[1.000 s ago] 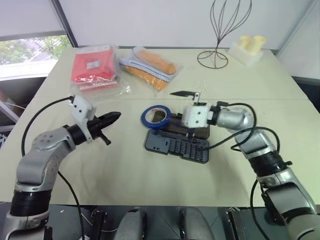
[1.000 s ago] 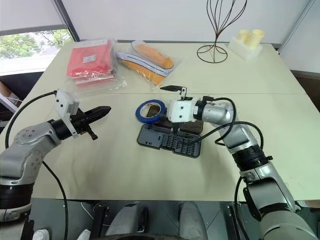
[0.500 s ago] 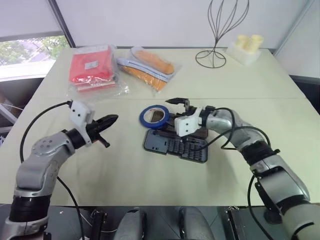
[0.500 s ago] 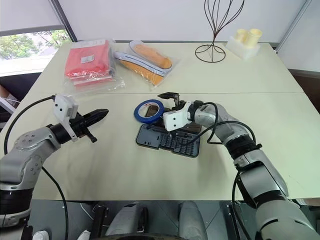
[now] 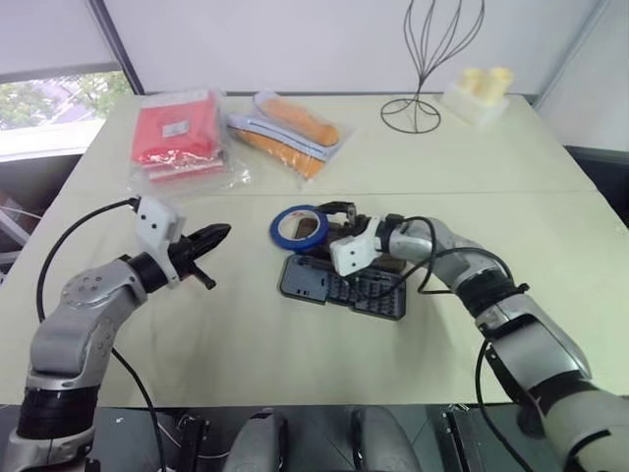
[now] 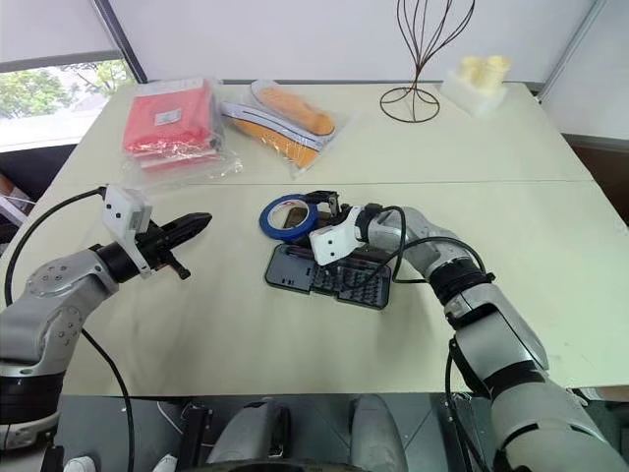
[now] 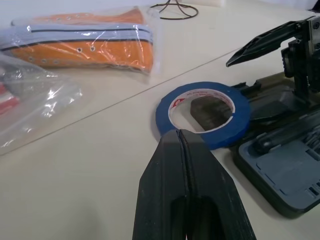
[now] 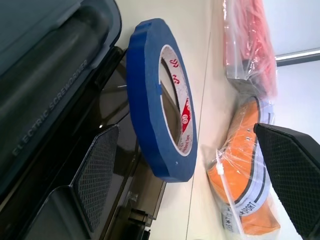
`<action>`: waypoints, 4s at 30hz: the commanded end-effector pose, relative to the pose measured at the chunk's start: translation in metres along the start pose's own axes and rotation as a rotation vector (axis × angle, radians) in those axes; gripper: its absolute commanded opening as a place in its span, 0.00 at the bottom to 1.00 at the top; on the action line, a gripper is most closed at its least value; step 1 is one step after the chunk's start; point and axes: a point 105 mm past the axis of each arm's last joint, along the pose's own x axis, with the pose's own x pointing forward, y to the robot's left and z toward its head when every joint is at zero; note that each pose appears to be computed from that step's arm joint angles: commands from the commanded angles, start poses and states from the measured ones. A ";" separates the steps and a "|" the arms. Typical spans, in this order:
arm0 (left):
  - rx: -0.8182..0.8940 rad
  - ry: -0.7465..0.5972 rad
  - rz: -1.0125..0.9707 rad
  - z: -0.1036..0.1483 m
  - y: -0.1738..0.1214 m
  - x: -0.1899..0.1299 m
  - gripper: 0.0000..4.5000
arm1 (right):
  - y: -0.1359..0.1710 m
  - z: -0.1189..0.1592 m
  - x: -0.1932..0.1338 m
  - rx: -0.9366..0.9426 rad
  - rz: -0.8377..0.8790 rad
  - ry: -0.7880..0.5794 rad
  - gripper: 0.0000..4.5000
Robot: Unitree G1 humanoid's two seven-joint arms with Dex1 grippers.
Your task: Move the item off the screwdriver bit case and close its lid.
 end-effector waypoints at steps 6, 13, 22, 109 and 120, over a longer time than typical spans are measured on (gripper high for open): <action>0.037 -0.037 0.015 0.012 -0.001 -0.003 0.00 | -0.014 0.009 0.011 -0.005 -0.049 -0.034 0.71; 0.038 -0.040 0.025 0.011 0.000 -0.004 0.00 | -0.013 0.010 0.013 -0.008 -0.034 -0.041 0.02; 0.039 -0.043 0.033 0.011 -0.001 -0.004 0.00 | -0.037 0.002 -0.001 0.094 -0.167 -0.012 0.02; -0.004 -0.040 -0.013 -0.006 -0.009 0.013 0.00 | -0.030 -0.047 -0.120 1.276 -0.054 0.562 0.99; -0.006 -0.037 -0.001 -0.006 -0.009 0.012 0.00 | 0.001 -0.050 -0.120 1.373 -0.058 0.702 0.99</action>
